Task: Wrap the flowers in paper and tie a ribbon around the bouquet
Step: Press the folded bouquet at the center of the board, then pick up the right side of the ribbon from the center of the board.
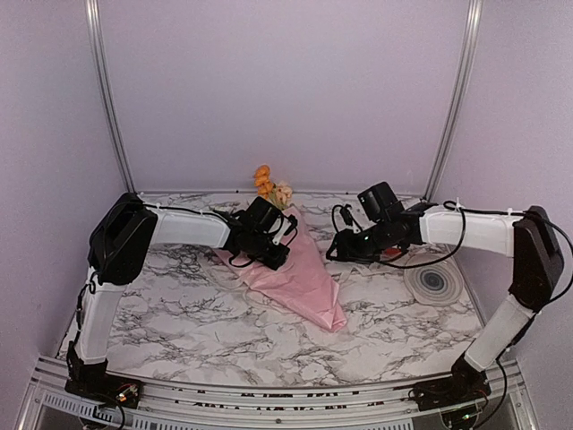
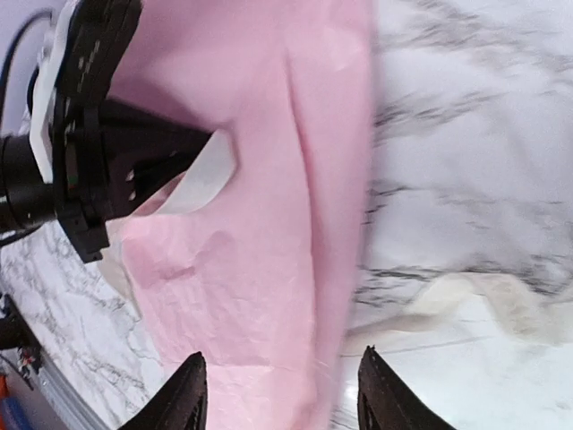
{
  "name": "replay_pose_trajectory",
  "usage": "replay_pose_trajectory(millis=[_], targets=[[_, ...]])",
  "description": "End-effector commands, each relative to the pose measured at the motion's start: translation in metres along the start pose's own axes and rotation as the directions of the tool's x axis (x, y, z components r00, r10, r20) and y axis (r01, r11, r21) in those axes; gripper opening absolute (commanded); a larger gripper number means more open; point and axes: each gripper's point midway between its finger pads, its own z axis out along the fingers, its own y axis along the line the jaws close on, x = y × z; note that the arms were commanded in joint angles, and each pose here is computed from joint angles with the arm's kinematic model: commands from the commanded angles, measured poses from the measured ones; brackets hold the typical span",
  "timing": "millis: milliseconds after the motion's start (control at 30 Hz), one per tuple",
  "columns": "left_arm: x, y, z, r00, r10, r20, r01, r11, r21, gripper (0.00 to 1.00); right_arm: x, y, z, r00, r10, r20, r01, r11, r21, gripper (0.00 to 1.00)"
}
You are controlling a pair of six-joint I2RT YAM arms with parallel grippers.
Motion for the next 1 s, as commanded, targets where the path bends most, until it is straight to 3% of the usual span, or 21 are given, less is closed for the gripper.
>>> replay_pose_trajectory(millis=[0,167,300,433,700,967], targets=[[0.023,0.002,0.003,0.997,0.022,-0.075,-0.023,1.0,-0.005,0.0,-0.008,-0.091,-0.055,1.0,-0.012,0.017,0.005,0.937,0.35,0.56],[0.023,0.003,0.003,0.997,0.035,-0.074,-0.036,0.999,-0.011,0.0,-0.014,-0.121,-0.071,1.0,-0.003,0.009,-0.001,0.91,0.414,0.61],[0.019,0.003,0.001,0.997,0.037,-0.066,-0.037,0.999,-0.008,0.0,-0.012,-0.143,-0.051,0.999,0.03,-0.038,-0.01,0.895,0.446,0.61],[0.017,0.003,-0.004,0.997,0.042,-0.06,-0.042,0.999,-0.01,0.0,-0.022,-0.135,-0.028,0.999,0.02,-0.036,-0.006,0.93,0.368,0.62],[0.017,0.003,-0.007,0.997,0.052,-0.063,-0.053,0.998,-0.017,0.0,-0.022,-0.157,-0.008,0.998,0.025,-0.055,0.001,0.9,0.436,0.64],[0.014,0.005,-0.011,0.996,0.073,-0.056,-0.075,0.997,-0.029,0.0,0.009,-0.124,0.021,0.985,-0.055,-0.164,0.097,0.96,0.262,0.16]])
